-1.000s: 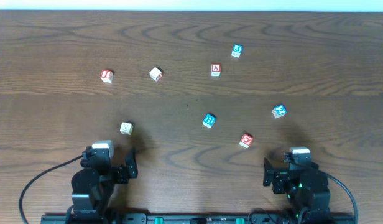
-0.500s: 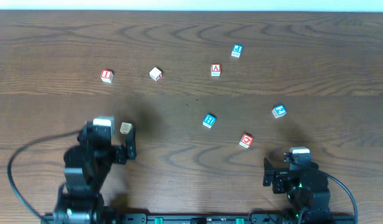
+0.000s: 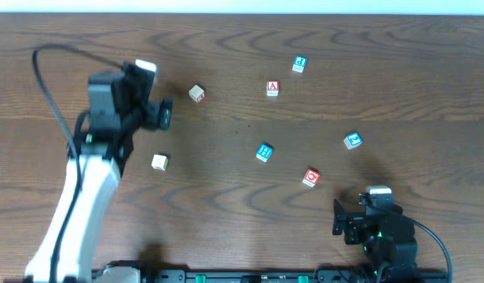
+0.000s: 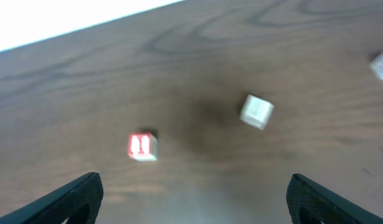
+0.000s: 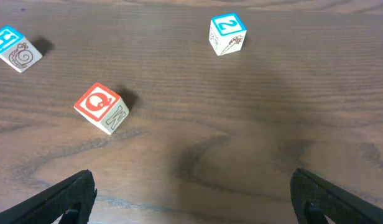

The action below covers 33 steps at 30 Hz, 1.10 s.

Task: Spell out Ai2
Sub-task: 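Move the left gripper forward over the red-bordered I block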

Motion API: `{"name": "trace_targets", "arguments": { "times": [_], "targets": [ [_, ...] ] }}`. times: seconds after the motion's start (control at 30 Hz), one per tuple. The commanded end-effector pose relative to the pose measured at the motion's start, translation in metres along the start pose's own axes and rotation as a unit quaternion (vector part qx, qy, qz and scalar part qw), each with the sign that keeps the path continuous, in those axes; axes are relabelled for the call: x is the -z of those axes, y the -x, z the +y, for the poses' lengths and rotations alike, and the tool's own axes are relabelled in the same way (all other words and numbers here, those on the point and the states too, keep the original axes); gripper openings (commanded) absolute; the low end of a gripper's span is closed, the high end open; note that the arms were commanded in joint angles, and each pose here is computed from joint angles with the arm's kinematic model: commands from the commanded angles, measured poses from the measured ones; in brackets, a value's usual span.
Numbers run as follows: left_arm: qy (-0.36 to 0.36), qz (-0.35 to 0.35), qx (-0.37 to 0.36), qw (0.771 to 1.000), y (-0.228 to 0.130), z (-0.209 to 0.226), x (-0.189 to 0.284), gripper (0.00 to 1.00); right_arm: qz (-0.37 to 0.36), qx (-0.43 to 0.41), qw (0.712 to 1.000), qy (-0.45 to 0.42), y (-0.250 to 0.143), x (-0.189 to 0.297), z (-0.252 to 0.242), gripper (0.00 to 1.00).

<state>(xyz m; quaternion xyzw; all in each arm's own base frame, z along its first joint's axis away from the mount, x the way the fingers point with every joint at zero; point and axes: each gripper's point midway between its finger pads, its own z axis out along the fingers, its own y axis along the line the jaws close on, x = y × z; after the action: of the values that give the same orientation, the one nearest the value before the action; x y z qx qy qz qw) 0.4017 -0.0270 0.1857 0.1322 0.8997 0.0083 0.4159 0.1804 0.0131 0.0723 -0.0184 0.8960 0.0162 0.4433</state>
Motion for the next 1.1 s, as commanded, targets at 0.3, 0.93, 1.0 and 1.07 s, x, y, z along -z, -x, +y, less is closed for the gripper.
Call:
{"name": "trace_targets", "arguments": {
  "times": [0.3,0.93,1.0,1.07],
  "targets": [
    [0.063,0.101,0.023,0.993,0.006,0.076,-0.072,0.95,0.004,0.002,1.0,-0.002,-0.004,-0.002,-0.001,0.99],
    [-0.007,0.19,0.055,0.98,-0.037,0.1,-0.169,0.95,0.004,0.002,1.0,-0.002,-0.004,-0.002,-0.001,0.99],
    [-0.022,0.195,0.059,0.979,-0.044,0.094,-0.176,0.95,0.005,0.002,1.0,-0.002,-0.004,-0.002,-0.001,0.99],
    [-0.035,0.198,0.062,0.978,-0.048,0.089,-0.18,0.95,0.004,0.002,1.0,-0.002,-0.004,-0.002,-0.001,0.99]
  ]
}}
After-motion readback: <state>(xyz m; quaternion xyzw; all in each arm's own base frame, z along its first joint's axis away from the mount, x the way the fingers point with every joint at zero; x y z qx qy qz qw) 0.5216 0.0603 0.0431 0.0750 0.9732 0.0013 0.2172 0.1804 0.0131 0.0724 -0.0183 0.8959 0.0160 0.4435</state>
